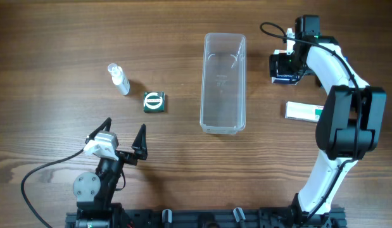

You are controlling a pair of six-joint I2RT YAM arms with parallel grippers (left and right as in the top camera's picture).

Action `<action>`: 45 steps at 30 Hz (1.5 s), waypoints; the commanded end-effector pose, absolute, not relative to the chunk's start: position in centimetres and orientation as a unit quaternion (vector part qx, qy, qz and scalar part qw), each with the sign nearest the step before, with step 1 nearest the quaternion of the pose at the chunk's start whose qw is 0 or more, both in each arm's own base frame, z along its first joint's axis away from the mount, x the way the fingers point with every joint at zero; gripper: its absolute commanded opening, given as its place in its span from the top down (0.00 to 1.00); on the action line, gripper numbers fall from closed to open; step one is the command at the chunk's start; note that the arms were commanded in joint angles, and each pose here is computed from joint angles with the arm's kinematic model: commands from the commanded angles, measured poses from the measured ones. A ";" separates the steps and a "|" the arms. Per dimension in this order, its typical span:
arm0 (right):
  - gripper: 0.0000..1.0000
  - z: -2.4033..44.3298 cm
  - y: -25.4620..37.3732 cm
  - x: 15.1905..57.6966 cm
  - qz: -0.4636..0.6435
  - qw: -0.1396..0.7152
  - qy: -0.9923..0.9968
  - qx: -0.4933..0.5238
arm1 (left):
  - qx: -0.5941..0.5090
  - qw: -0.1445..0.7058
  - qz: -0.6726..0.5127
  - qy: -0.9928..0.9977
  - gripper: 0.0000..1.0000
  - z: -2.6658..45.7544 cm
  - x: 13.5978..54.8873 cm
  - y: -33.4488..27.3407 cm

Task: Pack container
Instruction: 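Carry the Hansaplast box over the clear container and lower it in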

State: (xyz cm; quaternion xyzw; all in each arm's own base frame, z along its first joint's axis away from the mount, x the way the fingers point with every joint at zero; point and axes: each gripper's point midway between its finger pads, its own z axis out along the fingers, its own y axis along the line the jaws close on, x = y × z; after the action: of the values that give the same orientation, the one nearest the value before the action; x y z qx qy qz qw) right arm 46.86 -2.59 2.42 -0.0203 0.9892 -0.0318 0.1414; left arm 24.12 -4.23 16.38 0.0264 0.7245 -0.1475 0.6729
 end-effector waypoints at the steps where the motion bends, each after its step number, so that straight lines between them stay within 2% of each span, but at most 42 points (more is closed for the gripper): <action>1: 0.00 0.5 -2.9 46.2 -0.035 0.123 0.992 -0.001 | 0.032 0.675 -0.144 0.723 0.00 16.3 24.1 -4.3; 7: 0.02 -0.1 -2.9 46.1 -0.035 0.119 0.992 -0.002 | 0.032 0.675 -0.144 0.723 0.00 16.3 24.1 -4.3; 12: 0.13 0.0 -2.9 46.6 -0.035 0.128 0.991 -0.001 | 0.032 0.675 -0.144 0.723 0.00 16.3 24.1 -4.3; 16: 0.19 0.1 -2.9 46.6 -0.035 0.129 0.991 0.000 | 0.032 0.675 -0.144 0.723 0.00 16.3 24.1 -4.3; 19: 0.20 0.8 -2.9 46.8 -0.033 0.137 0.990 0.014 | 0.032 0.675 -0.144 0.723 0.00 16.3 24.1 -4.3; 26: 0.20 8.3 -1.3 47.1 -0.003 0.203 0.979 0.028 | 0.032 0.675 -0.144 0.723 0.00 16.3 24.1 -4.3; 30: 0.21 14.3 1.2 45.2 0.013 0.238 0.971 0.026 | 0.032 0.675 -0.144 0.723 0.00 16.3 24.1 -4.3; 34: 0.22 20.7 6.8 42.0 0.042 0.283 0.958 -0.011 | 0.032 0.675 -0.144 0.723 0.00 16.3 24.1 -4.3; 39: 0.20 21.9 13.1 39.0 0.085 0.274 0.958 -0.018 | 0.032 0.675 -0.144 0.723 0.00 16.3 24.1 -4.3; 45: 0.19 19.5 15.9 39.9 0.067 0.270 0.961 0.006 | 0.032 0.675 -0.144 0.723 0.00 16.3 24.1 -4.3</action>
State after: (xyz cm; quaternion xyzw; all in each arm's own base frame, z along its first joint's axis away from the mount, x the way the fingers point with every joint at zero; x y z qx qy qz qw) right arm 39.00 15.78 21.63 -0.0369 0.9556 0.0883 0.2788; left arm 24.12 -4.23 16.38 0.0264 0.7245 -0.1475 0.6729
